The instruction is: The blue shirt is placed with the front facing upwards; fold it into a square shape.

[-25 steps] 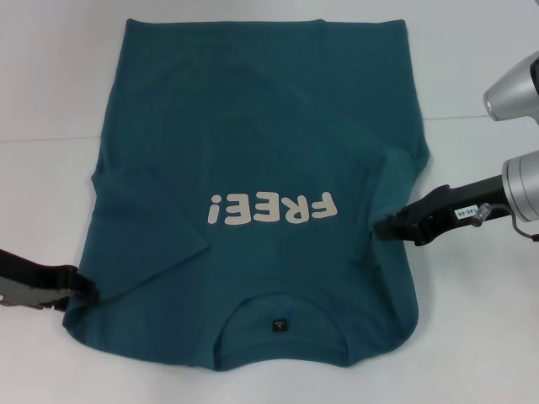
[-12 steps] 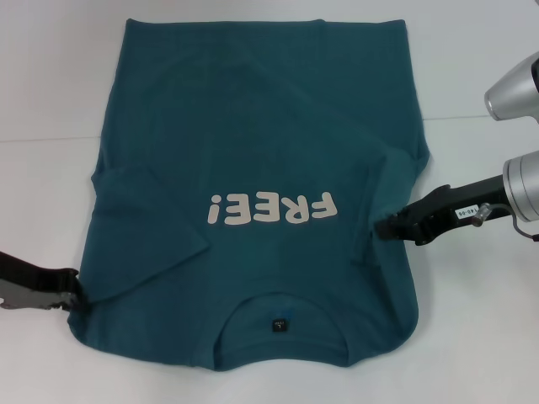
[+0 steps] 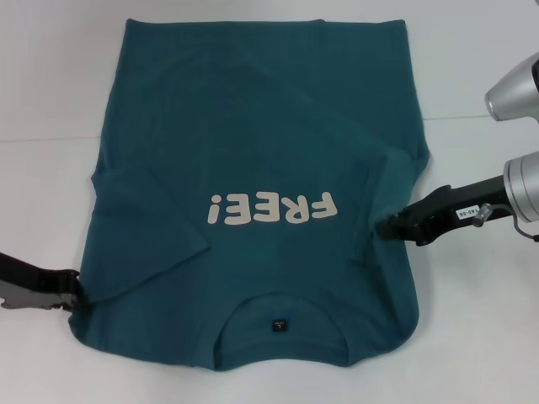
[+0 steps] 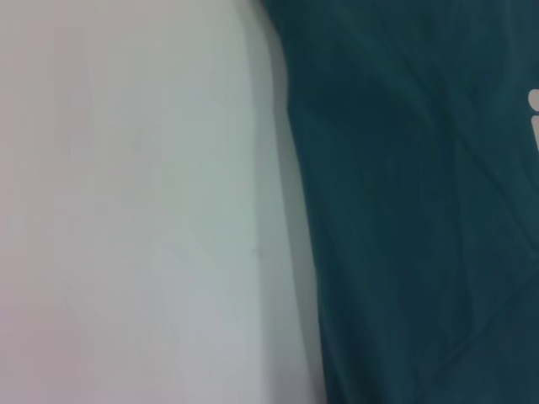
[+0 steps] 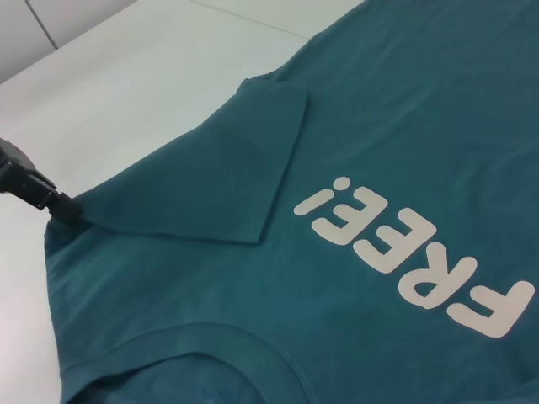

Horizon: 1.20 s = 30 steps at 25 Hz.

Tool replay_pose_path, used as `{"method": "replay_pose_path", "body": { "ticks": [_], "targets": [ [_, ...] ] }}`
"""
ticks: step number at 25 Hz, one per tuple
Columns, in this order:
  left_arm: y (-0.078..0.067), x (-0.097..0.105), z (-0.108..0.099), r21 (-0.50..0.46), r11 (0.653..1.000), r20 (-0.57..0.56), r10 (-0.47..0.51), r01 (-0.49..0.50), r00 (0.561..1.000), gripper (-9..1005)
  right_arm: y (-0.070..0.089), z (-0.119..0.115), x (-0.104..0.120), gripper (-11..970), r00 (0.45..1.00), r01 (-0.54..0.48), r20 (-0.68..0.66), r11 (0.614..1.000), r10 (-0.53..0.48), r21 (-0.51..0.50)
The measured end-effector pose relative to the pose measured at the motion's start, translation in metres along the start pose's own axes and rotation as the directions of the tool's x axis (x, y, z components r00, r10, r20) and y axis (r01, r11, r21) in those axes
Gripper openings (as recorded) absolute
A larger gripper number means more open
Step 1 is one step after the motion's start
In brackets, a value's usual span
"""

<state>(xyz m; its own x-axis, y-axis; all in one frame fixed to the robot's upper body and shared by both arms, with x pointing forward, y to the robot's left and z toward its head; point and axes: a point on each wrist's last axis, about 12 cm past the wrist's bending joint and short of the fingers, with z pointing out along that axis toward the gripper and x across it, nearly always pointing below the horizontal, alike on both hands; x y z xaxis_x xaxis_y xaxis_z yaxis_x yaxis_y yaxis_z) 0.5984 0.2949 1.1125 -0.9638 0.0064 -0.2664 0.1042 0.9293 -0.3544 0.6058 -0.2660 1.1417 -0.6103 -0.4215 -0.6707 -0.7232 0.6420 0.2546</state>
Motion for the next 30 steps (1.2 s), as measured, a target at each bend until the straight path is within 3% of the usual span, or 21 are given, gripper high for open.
{"method": "replay_pose_path", "body": {
  "ticks": [30],
  "targets": [
    [-0.0047,-0.0019,-0.0004,0.002,0.999,0.000,0.043,-0.043,0.999,79,0.0008,0.0007,-0.0017,15,1.000,0.004,0.001,1.000,-0.004,-0.002]
  ]
}}
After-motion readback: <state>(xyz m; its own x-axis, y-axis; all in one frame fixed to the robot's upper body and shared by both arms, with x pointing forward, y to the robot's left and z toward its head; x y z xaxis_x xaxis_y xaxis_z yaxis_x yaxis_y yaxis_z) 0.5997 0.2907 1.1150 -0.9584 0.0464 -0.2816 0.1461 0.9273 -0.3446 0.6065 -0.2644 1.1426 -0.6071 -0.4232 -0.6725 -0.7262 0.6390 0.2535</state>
